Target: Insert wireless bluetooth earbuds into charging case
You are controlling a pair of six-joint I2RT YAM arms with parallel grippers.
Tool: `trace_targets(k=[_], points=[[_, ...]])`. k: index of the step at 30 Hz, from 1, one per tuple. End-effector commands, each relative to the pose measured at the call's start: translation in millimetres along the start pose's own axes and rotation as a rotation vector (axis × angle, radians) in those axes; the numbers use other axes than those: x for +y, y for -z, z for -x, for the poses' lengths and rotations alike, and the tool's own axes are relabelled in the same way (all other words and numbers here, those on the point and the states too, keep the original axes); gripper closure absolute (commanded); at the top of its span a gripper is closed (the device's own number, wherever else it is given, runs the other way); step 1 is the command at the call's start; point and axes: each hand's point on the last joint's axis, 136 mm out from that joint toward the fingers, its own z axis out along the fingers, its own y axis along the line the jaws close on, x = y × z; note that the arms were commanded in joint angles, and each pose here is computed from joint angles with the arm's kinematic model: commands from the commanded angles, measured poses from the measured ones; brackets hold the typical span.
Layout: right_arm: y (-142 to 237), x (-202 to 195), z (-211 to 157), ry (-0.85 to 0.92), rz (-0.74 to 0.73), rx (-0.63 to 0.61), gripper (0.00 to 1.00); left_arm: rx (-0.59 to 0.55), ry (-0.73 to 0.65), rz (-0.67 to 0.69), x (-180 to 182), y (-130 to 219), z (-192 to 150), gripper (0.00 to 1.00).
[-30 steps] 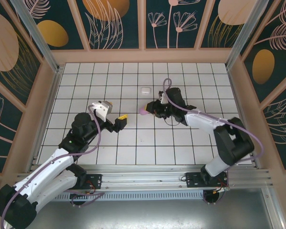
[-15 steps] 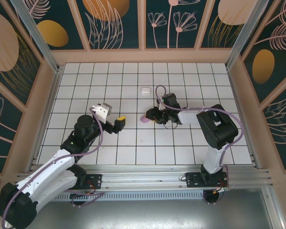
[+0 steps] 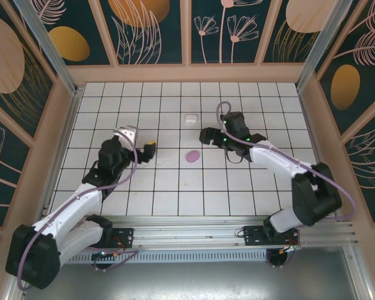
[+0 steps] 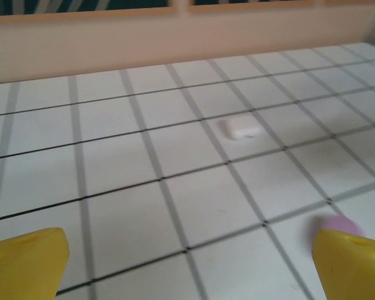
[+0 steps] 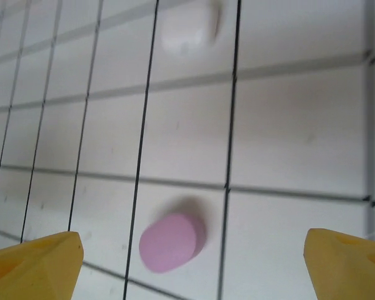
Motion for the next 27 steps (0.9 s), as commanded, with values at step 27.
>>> trace_targets(k=[27], points=[[71.2, -217.6, 42.1, 0.182, -0.368, -0.742, 0.01, -0.358, 0.034, 0.505, 145.6, 12.0, -28.4, 0.01]])
